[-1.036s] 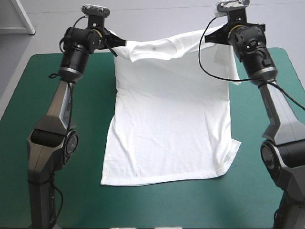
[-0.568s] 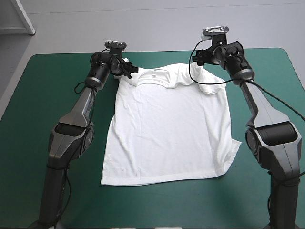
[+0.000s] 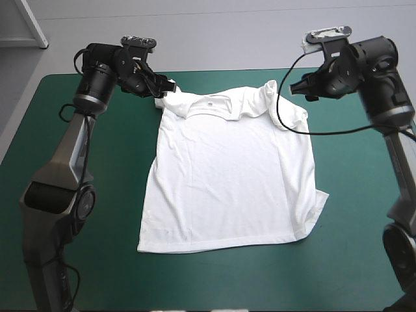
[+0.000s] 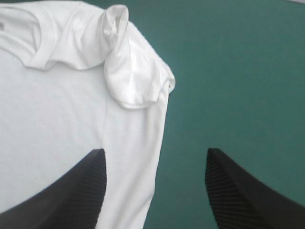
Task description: Fold the cloth
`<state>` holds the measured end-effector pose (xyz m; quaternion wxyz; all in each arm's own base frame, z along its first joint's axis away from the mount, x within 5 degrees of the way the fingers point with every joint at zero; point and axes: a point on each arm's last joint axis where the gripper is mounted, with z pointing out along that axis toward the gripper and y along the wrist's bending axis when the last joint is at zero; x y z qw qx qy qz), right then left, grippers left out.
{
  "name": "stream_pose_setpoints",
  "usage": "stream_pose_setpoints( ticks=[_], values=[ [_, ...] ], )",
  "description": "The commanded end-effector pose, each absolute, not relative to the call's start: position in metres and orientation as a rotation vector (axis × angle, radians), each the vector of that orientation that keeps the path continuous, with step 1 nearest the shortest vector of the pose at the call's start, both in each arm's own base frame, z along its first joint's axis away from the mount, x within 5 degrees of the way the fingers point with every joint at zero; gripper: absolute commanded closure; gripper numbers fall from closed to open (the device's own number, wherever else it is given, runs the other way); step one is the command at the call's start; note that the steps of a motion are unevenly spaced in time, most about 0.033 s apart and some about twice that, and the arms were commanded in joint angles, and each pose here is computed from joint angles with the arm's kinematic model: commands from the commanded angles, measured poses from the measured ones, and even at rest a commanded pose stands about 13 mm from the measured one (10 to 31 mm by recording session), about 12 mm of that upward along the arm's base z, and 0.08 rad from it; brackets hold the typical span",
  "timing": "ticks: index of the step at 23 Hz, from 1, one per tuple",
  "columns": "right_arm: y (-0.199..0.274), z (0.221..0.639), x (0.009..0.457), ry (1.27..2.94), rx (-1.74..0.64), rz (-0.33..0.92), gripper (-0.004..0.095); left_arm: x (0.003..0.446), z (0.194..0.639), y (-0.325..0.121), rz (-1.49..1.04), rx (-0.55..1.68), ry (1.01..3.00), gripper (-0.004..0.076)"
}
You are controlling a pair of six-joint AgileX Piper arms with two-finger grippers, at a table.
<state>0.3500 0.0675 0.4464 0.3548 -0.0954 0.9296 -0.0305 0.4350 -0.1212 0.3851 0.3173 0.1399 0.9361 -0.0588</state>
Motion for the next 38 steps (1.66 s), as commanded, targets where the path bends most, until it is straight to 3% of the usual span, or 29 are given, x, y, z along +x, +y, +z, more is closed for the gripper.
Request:
stream_pose_setpoints(
  ticks=[1, 9, 14, 19, 24, 32, 34, 38],
  values=[
    [0.052, 0.455, 0.293, 2.410, -0.238, -0.085, 0.0355, 0.375, 0.414, -0.112, -0.247, 0.384, 2.509, 0.0252],
    [0.038, 0.389, 0.211, 2.500, -0.209, -0.017, 0.0355, 0.268, 0.363, -0.084, -0.247, 0.392, 2.695, 0.0252],
    [0.035, 0.366, 0.189, 2.562, -0.221, -0.011, 0.0355, 0.204, 0.299, -0.076, -0.388, 0.270, 2.841, 0.0252],
    [0.037, 0.365, 0.189, 2.558, -0.228, 0.019, 0.0355, 0.183, 0.244, -0.096, -0.412, 0.282, 2.883, 0.0252],
    [0.037, 0.365, 0.187, 2.574, -0.229, 0.026, 0.0355, 0.180, 0.227, -0.108, -0.283, 0.219, 2.874, 0.0252],
    [0.034, 0.358, 0.192, 2.544, -0.235, -0.028, 0.0355, 0.184, 0.208, -0.114, -0.338, 0.144, 2.897, 0.0258],
    [0.035, 0.352, 0.194, 2.534, -0.238, -0.033, 0.0355, 0.185, 0.206, -0.115, -0.333, 0.143, 2.907, 0.0307],
    [0.036, 0.328, 0.201, 2.561, -0.242, -0.035, 0.0355, 0.184, 0.207, -0.116, -0.361, 0.140, 2.906, 0.0540]
  ],
)
